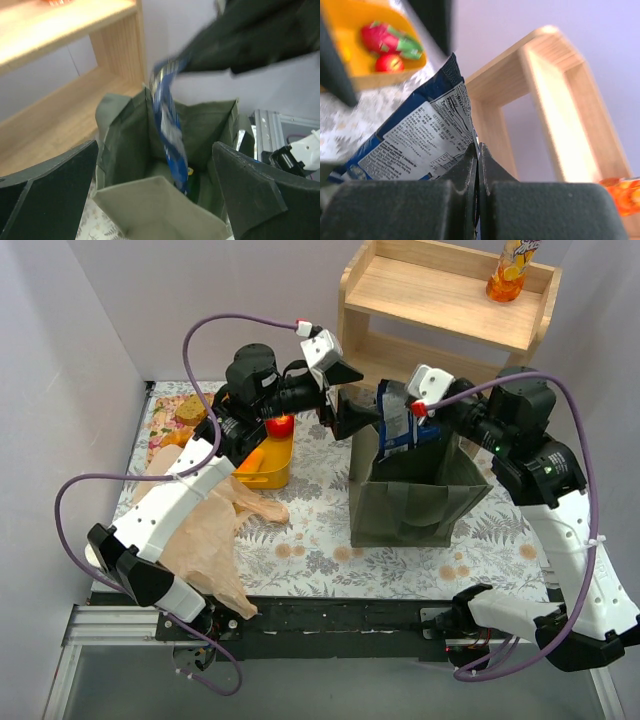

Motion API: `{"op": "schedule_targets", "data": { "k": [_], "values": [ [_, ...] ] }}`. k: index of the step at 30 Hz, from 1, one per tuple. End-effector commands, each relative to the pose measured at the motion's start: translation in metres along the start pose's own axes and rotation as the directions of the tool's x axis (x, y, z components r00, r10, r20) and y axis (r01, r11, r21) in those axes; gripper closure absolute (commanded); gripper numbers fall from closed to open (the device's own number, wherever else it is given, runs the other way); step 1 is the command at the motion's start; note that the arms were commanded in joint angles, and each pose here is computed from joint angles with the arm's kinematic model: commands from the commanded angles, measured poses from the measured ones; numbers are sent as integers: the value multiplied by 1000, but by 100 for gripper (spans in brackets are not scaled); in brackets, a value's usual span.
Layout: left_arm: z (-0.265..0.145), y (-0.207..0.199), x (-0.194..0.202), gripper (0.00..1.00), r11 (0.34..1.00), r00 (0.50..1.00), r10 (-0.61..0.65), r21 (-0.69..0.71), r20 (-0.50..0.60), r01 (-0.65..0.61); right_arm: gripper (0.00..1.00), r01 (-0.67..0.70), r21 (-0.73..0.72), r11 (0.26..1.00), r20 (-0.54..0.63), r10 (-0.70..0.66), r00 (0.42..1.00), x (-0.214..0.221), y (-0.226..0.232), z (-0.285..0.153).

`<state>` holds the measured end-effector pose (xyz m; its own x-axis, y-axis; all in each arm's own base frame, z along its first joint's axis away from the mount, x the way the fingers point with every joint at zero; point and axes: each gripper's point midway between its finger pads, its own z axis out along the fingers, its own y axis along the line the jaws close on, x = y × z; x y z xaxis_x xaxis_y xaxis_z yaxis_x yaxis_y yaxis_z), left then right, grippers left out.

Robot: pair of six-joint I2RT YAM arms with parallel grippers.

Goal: Untie the knot of the grocery bags and take out the mixed food

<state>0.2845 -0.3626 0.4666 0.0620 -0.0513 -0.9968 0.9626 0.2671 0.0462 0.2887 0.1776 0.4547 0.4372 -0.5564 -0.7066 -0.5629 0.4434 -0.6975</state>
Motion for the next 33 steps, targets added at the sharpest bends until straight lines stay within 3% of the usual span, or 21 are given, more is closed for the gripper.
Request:
{"op": "schedule_targets", "data": {
  "k": [1,8,11,12,13,18,21,22,23,24,25,27,28,30,33],
  "values": [
    [-9,-12,6,2,999,1000,2,35,3,-2,99,7,136,991,192,-33,981,-67,-49,-18],
    [-9,6,6,3,998,997,21,-66,68,-17,99,-10,113,994,247,-18,969,-83,-50,-21],
    [-7,4,-1,14,998,994,46,-51,98,-41,99,-7,116,993,258,-23,966,-83,-49,-17],
    [-6,5,-3,26,998,993,53,-51,105,-48,99,-4,119,993,261,-27,965,-82,-50,-16],
    [-5,6,-4,31,997,992,53,-54,111,-47,99,-8,118,993,254,-22,967,-79,-49,-13],
    [-3,7,-22,37,997,986,56,-58,156,-47,99,-31,116,993,245,2,970,-73,-48,-5],
    [2,10,-18,67,997,987,69,-50,144,-63,99,-30,101,994,257,4,966,-72,-44,-1],
    [4,11,-17,87,997,987,69,-50,142,-62,99,-35,99,994,258,8,966,-71,-43,1],
    [5,11,-18,97,997,987,68,-49,144,-62,99,-44,102,994,253,17,967,-69,-44,3],
    [4,12,-25,100,996,985,75,-52,153,-68,97,-52,101,994,237,27,971,-65,-44,7],
    [6,15,-26,100,995,985,82,-62,152,-73,73,-59,113,992,230,31,973,-64,-47,7],
    [4,31,-32,100,983,982,131,-148,138,-111,50,-105,198,974,200,65,978,-60,-65,2],
    [0,38,-45,100,971,974,168,-194,151,-138,32,-117,247,962,201,67,977,-61,-74,-2],
    [-6,58,-53,100,929,950,285,-282,127,-241,19,-132,343,930,171,77,982,-53,-87,-16],
    [-12,80,-57,100,879,917,386,-340,97,-334,19,-128,418,899,175,59,983,-53,-94,-38]
  ]
}}
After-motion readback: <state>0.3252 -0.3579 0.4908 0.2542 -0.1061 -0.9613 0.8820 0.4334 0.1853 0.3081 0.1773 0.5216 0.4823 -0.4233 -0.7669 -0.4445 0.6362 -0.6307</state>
